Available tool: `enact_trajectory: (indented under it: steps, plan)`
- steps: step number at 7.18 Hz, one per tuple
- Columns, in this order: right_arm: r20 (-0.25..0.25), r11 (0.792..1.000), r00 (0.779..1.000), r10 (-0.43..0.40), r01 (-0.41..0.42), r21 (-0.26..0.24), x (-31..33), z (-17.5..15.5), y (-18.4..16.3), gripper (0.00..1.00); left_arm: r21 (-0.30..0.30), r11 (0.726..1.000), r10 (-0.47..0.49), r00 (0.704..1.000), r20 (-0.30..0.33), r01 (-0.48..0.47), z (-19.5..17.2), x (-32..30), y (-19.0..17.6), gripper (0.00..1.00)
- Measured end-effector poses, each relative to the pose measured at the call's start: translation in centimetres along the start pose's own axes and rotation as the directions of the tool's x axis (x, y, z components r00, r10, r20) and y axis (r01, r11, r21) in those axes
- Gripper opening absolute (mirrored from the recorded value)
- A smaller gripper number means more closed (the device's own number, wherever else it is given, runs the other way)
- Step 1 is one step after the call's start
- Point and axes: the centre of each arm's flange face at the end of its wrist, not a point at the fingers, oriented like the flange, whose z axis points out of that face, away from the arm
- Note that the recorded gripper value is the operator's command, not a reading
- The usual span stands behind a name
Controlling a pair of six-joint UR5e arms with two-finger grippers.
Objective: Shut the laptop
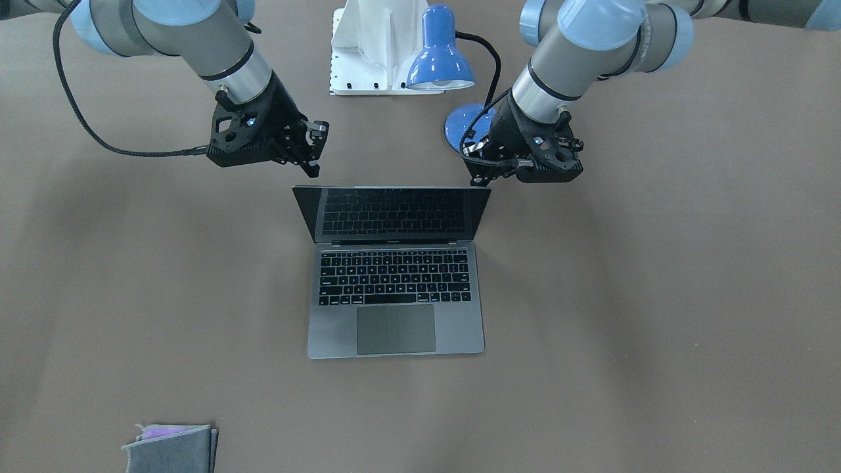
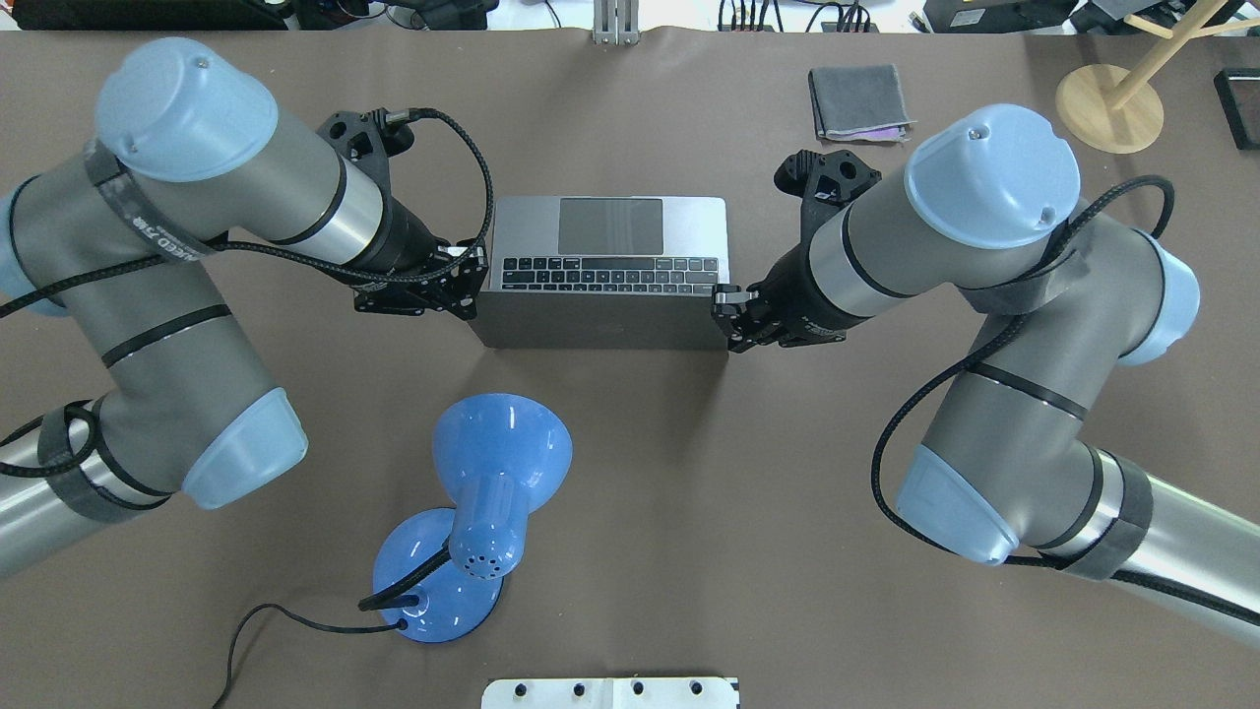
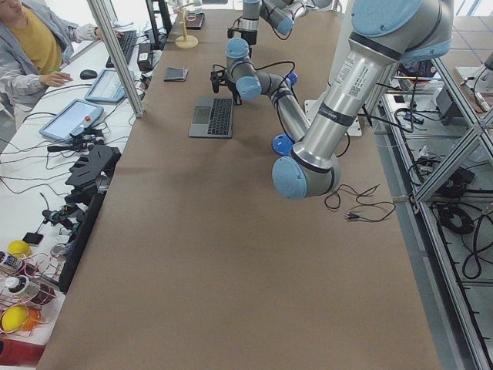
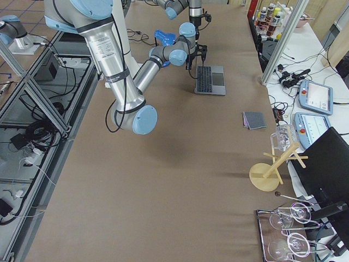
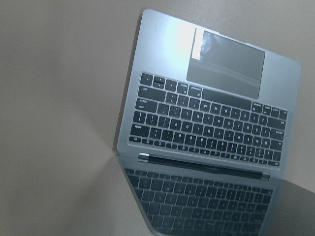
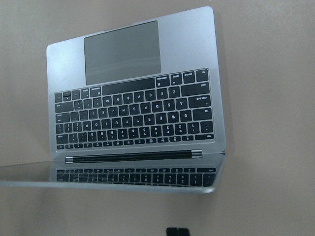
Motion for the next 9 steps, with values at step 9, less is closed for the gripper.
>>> enact_trajectory:
  steps: [9]
  plan:
    - [-0.122,0.999,0.992,0.033,-0.029,0.034,-2.1,9.7,-14.6,0.00,0.161,0.986,-0.051,0.997,0.052,0.042,11.6,0.9,-13.3,0.00]
